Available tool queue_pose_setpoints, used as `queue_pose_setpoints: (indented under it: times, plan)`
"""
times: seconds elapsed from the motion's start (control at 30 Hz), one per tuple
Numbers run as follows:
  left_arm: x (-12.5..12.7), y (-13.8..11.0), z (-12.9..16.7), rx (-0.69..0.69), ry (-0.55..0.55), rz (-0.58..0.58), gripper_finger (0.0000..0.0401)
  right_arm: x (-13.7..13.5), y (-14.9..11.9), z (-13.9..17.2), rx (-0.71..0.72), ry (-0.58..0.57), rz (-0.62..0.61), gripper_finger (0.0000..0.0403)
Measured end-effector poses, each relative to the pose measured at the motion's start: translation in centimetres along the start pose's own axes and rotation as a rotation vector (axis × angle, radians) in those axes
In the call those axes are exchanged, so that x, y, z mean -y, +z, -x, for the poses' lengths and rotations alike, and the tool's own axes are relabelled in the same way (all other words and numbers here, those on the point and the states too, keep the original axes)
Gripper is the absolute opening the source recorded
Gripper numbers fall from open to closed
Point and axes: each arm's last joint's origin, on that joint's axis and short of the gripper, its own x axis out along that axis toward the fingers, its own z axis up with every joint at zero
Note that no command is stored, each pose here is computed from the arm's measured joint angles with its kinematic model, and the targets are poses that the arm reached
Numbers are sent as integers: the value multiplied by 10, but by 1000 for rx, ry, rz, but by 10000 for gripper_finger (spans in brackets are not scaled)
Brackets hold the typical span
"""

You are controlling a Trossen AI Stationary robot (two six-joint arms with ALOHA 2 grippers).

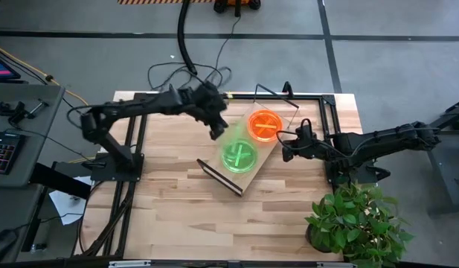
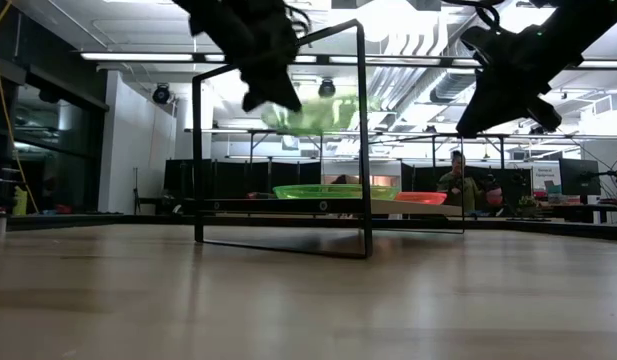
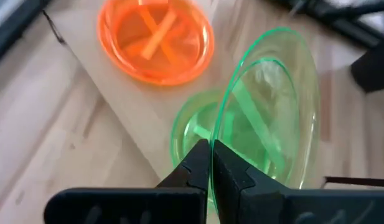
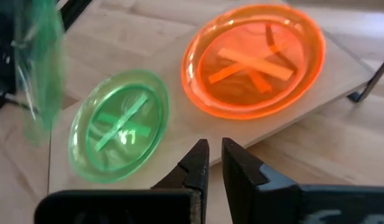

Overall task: Place and stack plates onto a shelf
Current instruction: Stack the green plate on top of the green plates on the shelf, then return to Home Position

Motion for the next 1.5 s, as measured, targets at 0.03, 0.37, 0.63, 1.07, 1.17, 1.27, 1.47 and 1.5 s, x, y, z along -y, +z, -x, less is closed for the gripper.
queue_pose_setpoints:
  times: [0.03, 0.37, 0.63, 1.07, 1.17, 1.27, 1.47, 1.5]
  plan:
    - [2, -2, -9, -18, 8, -2, 0, 0, 0, 0, 13, -8, -7, 28]
    - [21, -16, -77, -78, 138, -40, 0, 1, 2, 0, 64, -32, -45, 28]
    - [31, -21, -82, -96, 213, -109, 5, 1, 2, 0, 61, -37, -34, 28]
    - [38, -12, -57, -68, 115, -33, 156, 1, 3, 1, 65, -28, -40, 28]
    - [42, 0, -30, 12, 80, -12, 170, 0, 4, 3, 72, -12, -50, 28]
    - [50, 5, -1, 108, 63, -7, 170, 0, 6, 6, 84, 17, -45, 28]
    - [69, -26, 51, 574, -28, -29, 156, -7, 15, 13, 146, 119, -5, 28]
    - [70, -36, 57, 664, -46, -27, 153, -8, 16, 14, 156, 133, 0, 28]
